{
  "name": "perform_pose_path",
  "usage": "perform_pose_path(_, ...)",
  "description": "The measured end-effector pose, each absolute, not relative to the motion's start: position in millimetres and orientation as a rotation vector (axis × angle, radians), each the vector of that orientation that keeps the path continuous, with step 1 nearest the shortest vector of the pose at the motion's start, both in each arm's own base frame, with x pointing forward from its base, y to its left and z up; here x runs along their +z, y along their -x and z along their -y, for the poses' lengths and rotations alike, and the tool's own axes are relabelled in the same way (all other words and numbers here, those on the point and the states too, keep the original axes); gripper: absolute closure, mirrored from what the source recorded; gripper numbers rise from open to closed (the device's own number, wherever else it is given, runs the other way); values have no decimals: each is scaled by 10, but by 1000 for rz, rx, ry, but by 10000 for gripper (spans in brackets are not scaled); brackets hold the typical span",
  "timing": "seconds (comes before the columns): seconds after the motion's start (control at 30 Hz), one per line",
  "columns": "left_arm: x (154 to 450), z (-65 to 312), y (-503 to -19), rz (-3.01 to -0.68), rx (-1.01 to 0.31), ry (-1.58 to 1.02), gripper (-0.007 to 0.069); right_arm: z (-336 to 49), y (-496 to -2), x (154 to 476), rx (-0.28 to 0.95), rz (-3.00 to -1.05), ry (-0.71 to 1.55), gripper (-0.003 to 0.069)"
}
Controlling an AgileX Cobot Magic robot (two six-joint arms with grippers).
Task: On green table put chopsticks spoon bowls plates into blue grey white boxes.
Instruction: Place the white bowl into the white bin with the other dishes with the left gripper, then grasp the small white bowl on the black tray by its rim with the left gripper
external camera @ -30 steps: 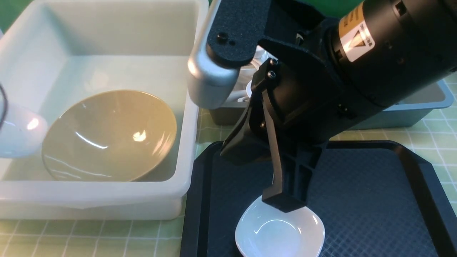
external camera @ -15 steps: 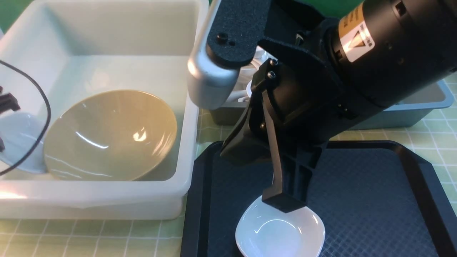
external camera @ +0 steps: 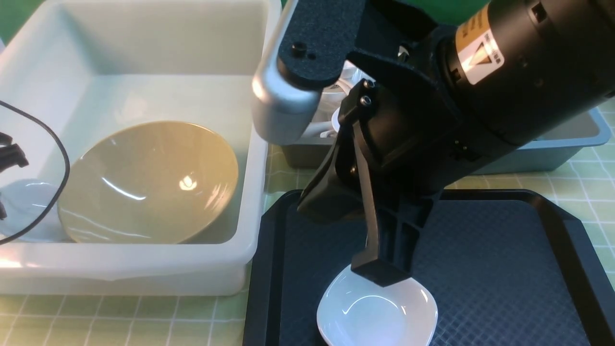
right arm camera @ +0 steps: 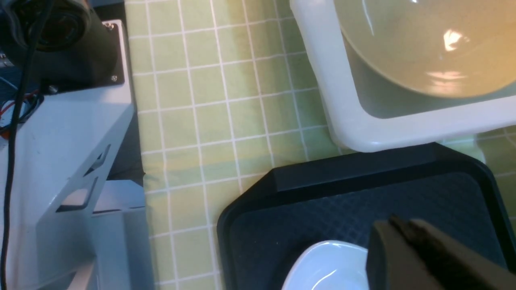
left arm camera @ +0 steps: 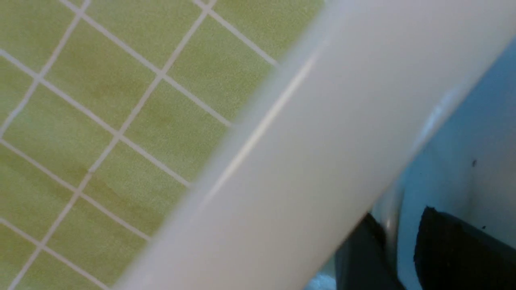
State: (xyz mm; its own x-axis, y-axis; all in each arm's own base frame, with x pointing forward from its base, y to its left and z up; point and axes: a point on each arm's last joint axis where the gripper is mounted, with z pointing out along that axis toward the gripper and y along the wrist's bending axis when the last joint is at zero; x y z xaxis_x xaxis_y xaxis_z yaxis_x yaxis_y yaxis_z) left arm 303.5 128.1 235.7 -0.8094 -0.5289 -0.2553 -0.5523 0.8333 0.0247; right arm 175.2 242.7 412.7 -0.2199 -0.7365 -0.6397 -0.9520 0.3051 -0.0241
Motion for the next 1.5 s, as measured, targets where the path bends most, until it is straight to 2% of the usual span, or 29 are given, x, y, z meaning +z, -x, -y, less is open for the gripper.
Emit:
perform_pose_path(0.03, 2357, -1285, -3032, -2778, 151, 828, 349, -2427, -1752, 4127, 513, -2029, 1494, 612)
perform_pose_path(0.07, 2357, -1286, -3032, -2778, 152, 827, 349, -2427, -1752, 4127, 513, -2029, 1494, 612)
perform_pose_path(0.1, 2360, -1290, -3030, -2782, 159, 824, 311, -2427, -1752, 4127, 513, -2029, 1494, 612)
perform_pose_path(0.13, 2376, -1295, -3025, -2792, 169, 823, 249, -2426, -1753, 4127, 511, -2027, 1495, 612)
perform_pose_path(0.27, 2534, -1310, -3041, -2821, 211, 818, 167, -2408, -1770, 4118, 468, -2026, 1506, 612)
perform_pose_path(0.5, 3070, -1282, -3102, -2787, 219, 790, 153, -2091, -1988, 4165, 397, -2120, 1380, 612)
perform_pose_path(0.63, 3406, -818, -3050, -2752, 37, 518, 153, -1711, -2057, 4241, 348, -2198, 1225, 612)
perform_pose_path(0.77, 3663, -21, -2972, -2707, -194, -48, 153, -1407, -1909, 4220, 329, -2237, 1123, 612)
perform_pose_path(0.8, 3689, 294, -2944, -2680, -274, -272, 153, -1337, -1814, 4164, 324, -2247, 1113, 612)
perform_pose_path(0.87, 3694, 560, -2910, -2651, -342, -446, 153, -1300, -1757, 4121, 332, -2242, 1107, 612)
perform_pose_path(0.93, 3624, 1084, -2831, -2610, -439, -748, 153, -1225, -1633, 4012, 343, -2250, 1089, 612)
perform_pose_path(1.0, 3569, 1269, -2806, -2604, -465, -840, 153, -1194, -1585, 3989, 345, -2252, 1081, 612)
perform_pose_path(1.1, 3250, 1861, -2781, -2597, -512, -1079, 153, -1087, -1419, 4007, 351, -2229, 1061, 612)
perform_pose_path(1.13, 3228, 1888, -2782, -2599, -514, -1088, 153, -1082, -1410, 4014, 351, -2225, 1060, 612)
perform_pose_path(1.2, 2933, 2175, -2792, -2626, -517, -1212, 153, -1008, -1293, 4097, 355, -2179, 1043, 612)
perform_pose_path(1.23, 2881, 2199, -2805, -2638, -516, -1221, 153, -1008, -1293, 4097, 355, -2179, 1043, 612)
perform_pose_path(1.3, 2541, 2367, -2857, -2710, -511, -1282, 153, -940, -1187, 4162, 356, -2141, 1031, 612)
perform_pose_path(1.5, 2078, 2452, -2962, -2840, -489, -1291, 153, -836, -1024, 4238, 356, -2097, 1019, 612)
